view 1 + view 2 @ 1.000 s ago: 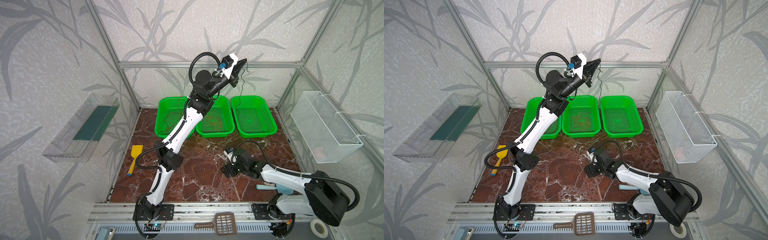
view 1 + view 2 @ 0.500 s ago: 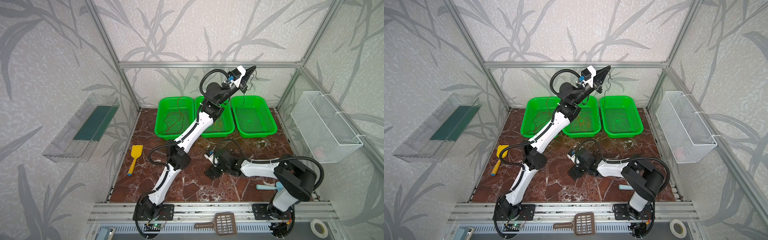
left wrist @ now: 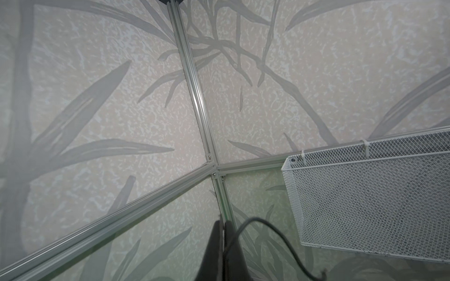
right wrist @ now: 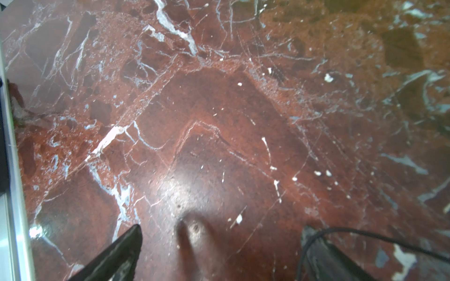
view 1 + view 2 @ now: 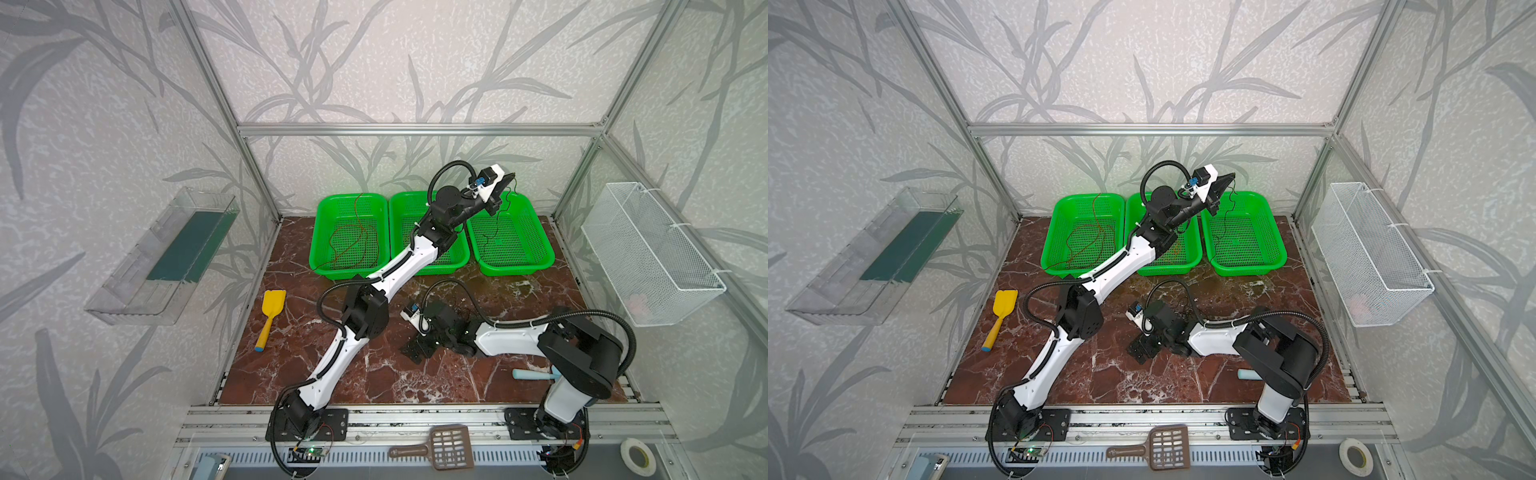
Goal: Untangle the cables
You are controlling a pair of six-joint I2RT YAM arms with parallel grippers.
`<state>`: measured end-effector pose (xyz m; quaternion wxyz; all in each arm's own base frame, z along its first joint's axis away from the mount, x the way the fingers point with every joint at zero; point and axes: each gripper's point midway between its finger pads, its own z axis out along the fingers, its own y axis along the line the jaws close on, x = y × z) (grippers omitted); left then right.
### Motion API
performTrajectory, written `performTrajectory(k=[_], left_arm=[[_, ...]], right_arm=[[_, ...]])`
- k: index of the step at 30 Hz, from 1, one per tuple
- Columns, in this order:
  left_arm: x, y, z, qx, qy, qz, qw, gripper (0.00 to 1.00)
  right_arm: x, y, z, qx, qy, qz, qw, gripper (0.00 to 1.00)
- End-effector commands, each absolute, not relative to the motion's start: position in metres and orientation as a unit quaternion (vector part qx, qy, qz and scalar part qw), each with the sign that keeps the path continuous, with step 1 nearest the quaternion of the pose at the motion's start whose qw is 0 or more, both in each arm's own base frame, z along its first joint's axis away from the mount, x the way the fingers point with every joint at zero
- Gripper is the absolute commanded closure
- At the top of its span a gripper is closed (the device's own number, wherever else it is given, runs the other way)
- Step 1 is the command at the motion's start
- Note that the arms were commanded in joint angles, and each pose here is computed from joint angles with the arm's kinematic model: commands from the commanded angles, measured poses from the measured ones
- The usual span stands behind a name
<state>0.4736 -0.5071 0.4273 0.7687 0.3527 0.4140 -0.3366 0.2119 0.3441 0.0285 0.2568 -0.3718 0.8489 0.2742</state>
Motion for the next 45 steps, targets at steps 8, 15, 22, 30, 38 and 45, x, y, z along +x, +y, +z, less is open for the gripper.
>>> performTrajectory(k=[8,15,22,30,38,45], left_arm=[[0.447,-0.46,0.476,0.359,0.422,-0.369,0.746,1.0],[0.441,-0.405,0.473,0.344,0.468,-0.373,0.724,1.0],[0.404,-0.408,0.495,0.368,0.442,-0.411,0.708,1.0],[0.368,-0.416,0.516,0.391,0.405,-0.429,0.706,1.0],[0.339,-0.413,0.535,0.407,0.378,-0.436,0.708,1.0],[0.315,-0.418,0.549,0.42,0.351,-0.453,0.704,1.0]], right_arm=[[0.203,0.281,0.019,-0.296,0.9,0.24,0.211,0.01],[0.237,0.227,0.068,-0.193,0.913,0.228,0.278,0.01],[0.268,0.188,0.119,-0.151,0.884,0.211,0.388,0.01],[0.302,0.185,0.172,-0.157,0.832,0.206,0.491,0.01],[0.334,0.151,0.182,-0.078,0.825,0.183,0.529,0.01],[0.363,0.164,0.191,-0.109,0.807,0.182,0.551,0.01]])
